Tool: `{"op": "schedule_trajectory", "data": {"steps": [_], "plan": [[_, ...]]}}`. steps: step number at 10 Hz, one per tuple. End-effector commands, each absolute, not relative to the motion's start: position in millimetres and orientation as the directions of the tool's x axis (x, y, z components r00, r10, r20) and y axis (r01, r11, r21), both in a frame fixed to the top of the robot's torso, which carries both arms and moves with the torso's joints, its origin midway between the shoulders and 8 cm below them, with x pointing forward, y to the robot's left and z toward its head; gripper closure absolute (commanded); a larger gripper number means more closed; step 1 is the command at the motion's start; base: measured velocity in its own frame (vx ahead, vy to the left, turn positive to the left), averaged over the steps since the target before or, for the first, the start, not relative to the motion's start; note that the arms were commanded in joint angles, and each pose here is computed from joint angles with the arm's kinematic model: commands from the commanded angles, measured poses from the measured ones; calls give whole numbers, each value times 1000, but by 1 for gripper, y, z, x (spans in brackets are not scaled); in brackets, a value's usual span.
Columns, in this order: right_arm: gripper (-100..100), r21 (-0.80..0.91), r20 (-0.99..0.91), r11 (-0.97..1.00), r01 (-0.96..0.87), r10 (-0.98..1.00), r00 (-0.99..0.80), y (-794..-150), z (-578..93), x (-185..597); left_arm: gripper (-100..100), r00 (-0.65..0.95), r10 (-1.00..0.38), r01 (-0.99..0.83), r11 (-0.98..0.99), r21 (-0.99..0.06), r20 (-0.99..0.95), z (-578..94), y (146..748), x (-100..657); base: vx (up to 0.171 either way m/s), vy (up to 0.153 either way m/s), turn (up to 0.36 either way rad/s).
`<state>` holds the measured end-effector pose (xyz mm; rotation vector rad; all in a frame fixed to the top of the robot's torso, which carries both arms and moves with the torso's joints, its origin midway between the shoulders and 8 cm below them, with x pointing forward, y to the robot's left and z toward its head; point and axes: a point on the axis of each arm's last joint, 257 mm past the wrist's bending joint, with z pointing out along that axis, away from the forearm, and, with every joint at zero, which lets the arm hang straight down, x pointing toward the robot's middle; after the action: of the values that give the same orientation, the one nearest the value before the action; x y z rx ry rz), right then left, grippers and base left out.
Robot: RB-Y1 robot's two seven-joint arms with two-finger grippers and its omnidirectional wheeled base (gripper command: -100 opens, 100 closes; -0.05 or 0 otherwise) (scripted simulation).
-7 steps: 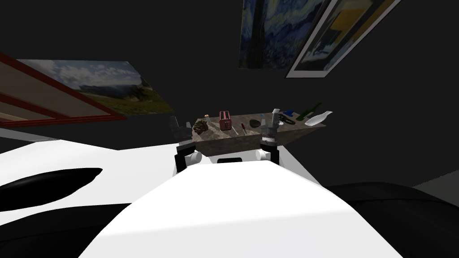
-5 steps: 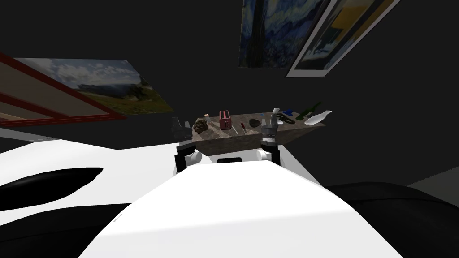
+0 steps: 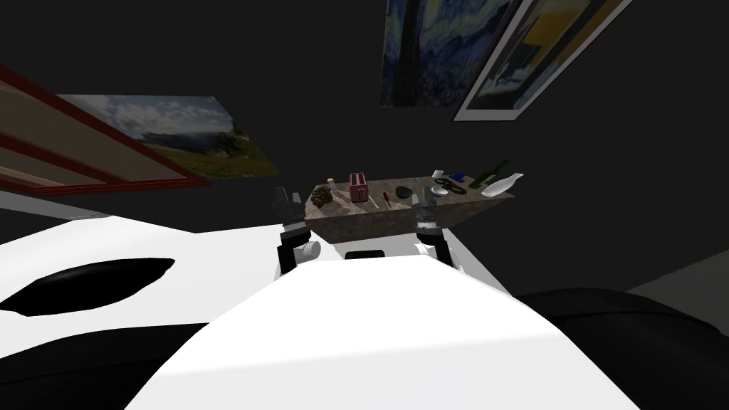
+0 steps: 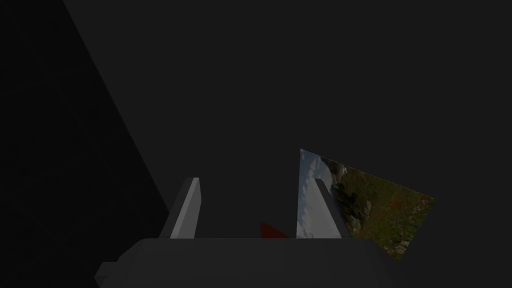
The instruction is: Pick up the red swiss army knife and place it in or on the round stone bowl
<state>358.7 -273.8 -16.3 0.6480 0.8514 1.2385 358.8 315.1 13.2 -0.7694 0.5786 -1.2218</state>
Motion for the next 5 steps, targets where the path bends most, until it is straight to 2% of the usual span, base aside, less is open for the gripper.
{"op": "schedule_trajectory", "data": {"steps": [1, 5], "plan": [[-100, 824, -216, 226, -520, 973, 81, -272, -22, 360, 0, 256, -967, 604, 152, -782, 11, 13, 315, 359, -80, 16, 16], [-100, 876, -261, 231, -423, 965, -14, -267, -61, 362, 0, 256, -967, 604, 152, -782, 11, 13, 315, 359, -91, 2, 79]]}}
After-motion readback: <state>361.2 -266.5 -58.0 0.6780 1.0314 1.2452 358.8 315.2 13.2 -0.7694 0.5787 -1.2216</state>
